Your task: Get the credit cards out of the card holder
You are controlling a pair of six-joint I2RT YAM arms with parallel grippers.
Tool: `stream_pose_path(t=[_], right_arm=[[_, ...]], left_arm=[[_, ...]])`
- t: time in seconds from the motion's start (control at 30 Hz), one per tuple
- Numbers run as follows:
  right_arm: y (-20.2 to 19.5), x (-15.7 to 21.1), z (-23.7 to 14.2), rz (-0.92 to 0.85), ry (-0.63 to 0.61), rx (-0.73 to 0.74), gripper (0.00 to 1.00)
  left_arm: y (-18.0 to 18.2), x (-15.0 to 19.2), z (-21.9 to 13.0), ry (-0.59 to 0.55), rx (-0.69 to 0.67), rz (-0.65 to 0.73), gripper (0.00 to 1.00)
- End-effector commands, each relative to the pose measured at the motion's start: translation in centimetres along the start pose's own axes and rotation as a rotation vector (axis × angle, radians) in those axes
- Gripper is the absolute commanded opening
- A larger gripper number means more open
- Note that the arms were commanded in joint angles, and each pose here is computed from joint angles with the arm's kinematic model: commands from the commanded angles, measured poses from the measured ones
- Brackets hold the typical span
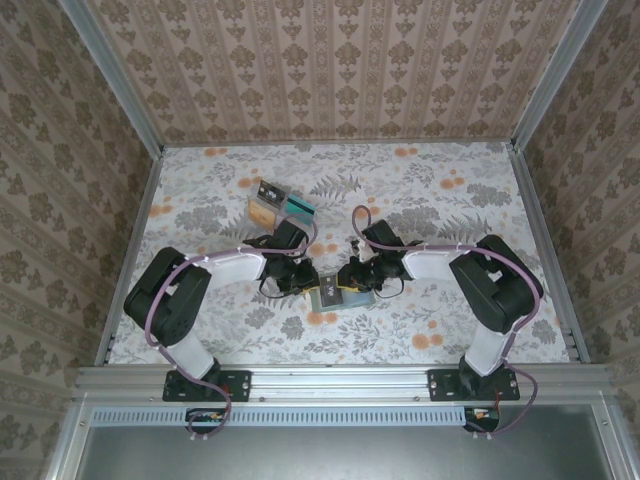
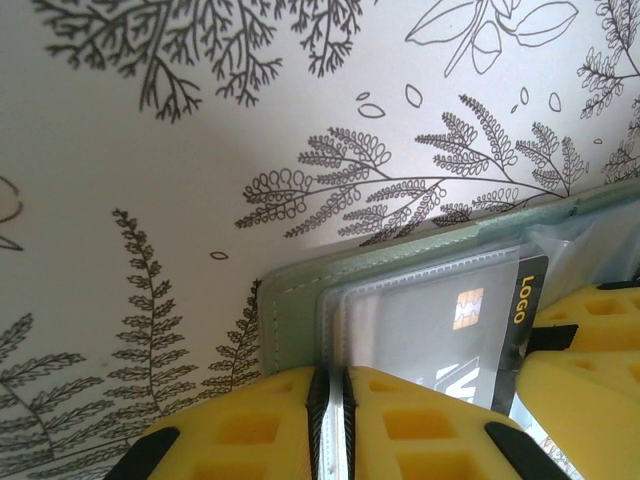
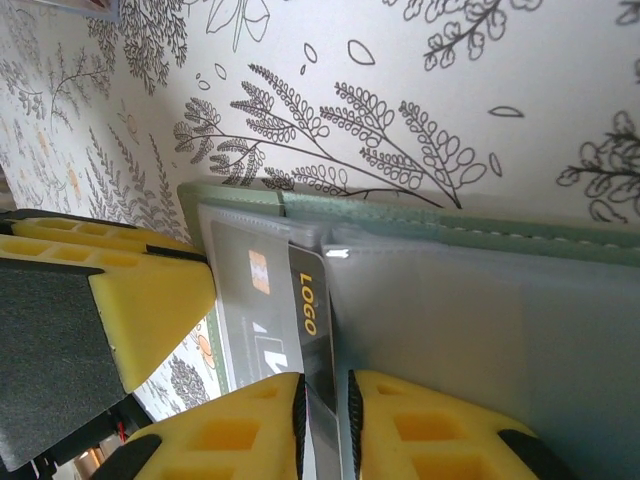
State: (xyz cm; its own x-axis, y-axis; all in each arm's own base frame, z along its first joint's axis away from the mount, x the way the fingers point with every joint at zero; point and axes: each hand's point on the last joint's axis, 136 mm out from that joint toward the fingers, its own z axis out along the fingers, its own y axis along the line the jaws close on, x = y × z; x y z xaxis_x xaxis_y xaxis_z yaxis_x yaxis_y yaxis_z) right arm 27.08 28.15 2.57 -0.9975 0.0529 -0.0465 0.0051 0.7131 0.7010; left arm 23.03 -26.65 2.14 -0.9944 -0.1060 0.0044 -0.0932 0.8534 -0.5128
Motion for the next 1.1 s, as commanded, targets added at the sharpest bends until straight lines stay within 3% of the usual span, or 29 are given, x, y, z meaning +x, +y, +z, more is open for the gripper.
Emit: stream_pose_path(t=[0.0, 0.5, 0.77, 1.07], right_arm=[[0.5, 0.3, 0.5, -0.010, 0.030, -0.025, 0.22], [0.4, 0.2, 0.9, -0.015, 0.044, -0.028, 0.17], [-1.0, 0.1, -1.8, -0.083, 0.009, 0.070, 0.02], [-1.4, -0.5, -4.8, -0.136, -0.073, 0.052, 0.00]], left_arm=[[2.3, 1.2, 0.8, 0.056, -0.081, -0.012, 0.16], [2.4, 1.2, 0.9, 0.061, -0.085, -0.019, 0.15], [2.7, 1.3, 0.5, 0.052, -0.084, -0.025, 0.15], [0.7, 0.5, -0.7, 0.019, -0.013, 0.004, 0.16]])
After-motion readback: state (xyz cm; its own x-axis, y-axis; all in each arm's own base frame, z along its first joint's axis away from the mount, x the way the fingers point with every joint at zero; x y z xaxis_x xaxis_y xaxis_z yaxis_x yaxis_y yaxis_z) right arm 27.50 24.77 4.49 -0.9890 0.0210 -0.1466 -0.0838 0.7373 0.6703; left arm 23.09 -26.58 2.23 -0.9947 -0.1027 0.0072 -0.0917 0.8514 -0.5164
